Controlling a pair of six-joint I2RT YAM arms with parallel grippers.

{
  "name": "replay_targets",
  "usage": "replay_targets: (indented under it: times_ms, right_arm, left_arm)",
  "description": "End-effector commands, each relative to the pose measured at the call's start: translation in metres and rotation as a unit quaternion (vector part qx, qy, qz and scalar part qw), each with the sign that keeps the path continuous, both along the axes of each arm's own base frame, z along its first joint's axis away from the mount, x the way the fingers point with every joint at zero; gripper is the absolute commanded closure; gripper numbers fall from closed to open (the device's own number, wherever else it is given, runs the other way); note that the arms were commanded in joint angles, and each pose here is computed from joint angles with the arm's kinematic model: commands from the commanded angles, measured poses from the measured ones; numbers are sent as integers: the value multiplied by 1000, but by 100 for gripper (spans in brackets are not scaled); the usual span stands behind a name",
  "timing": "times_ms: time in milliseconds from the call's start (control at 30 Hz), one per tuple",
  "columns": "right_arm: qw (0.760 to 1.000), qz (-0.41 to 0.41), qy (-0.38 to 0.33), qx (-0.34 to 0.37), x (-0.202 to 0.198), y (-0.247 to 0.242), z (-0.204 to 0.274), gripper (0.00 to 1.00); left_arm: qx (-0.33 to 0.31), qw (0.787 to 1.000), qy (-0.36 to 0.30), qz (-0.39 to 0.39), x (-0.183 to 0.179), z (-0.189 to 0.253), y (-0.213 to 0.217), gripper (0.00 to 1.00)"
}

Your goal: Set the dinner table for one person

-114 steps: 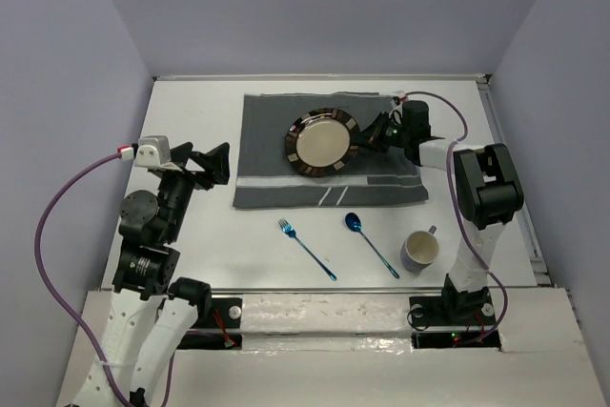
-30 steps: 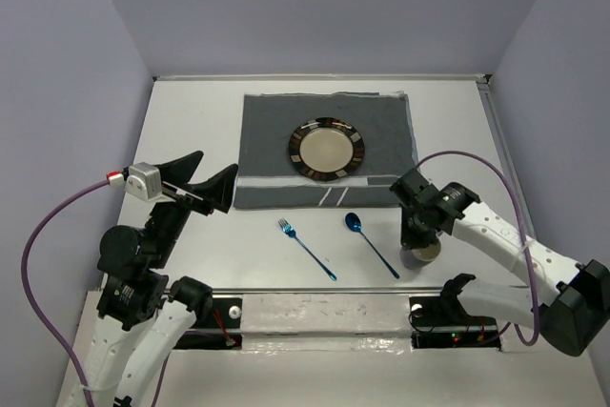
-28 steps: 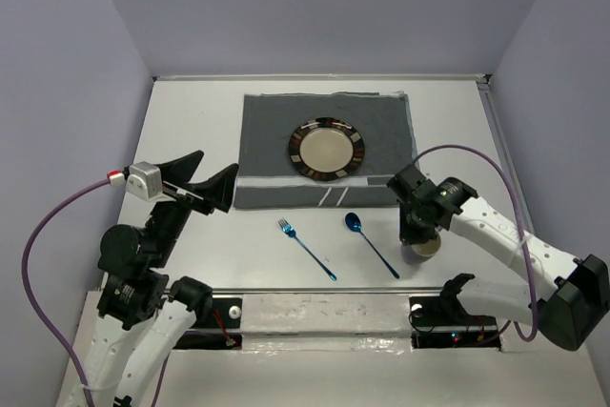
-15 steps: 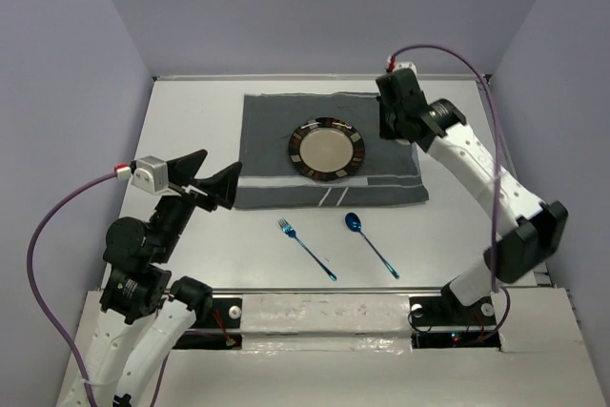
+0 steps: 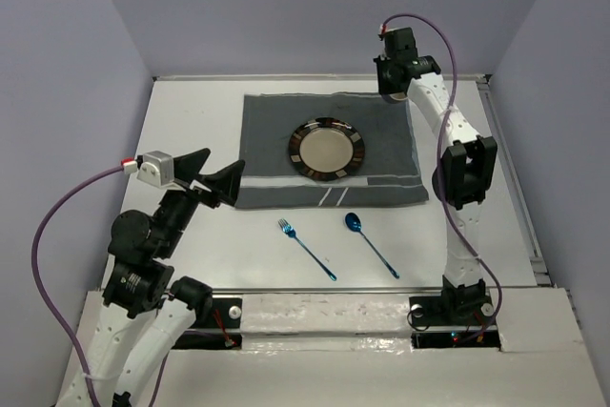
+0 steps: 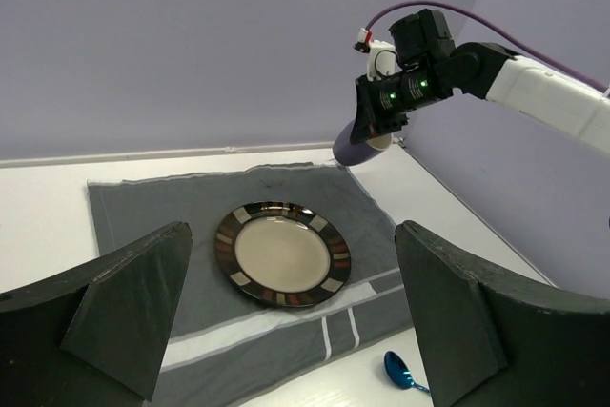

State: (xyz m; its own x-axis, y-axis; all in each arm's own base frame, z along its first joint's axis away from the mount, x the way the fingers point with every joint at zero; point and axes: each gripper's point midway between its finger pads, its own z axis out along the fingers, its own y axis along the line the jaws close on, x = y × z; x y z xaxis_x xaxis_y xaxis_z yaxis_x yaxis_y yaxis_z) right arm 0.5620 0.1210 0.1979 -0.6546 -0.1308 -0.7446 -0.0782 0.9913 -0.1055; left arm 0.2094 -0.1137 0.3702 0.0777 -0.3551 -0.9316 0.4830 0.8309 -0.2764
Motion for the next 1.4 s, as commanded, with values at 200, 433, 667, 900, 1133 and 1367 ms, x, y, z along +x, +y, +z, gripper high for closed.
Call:
replay_targets:
  times_ms: [200,433,667,900,1133,1367]
  right_arm:
    - [998,27,-30,43,34,-9,8,100]
    - [999,21,-7,48,40,-23,-19,100]
    - [998,16,7,68,44,-21,-35,100]
    - [998,1,4,56,50,-27,-41,89]
    - [998,-8,-24,51,58,-31,-22,32]
    - [993,10,-54,100,48,-17,23,27]
  left_arm:
    - [7,1000,-14,0,5,10,-1,1]
    - [9,1000,-5,2,10,6,-2,1]
    - [11,1000,-2,4,12,4,-2,1]
    - [12,1000,2,4,15,2,-2,1]
    - [13,1000,5,3,16,1,-3,1]
    - [13,1000,6,6,17,0,-2,1]
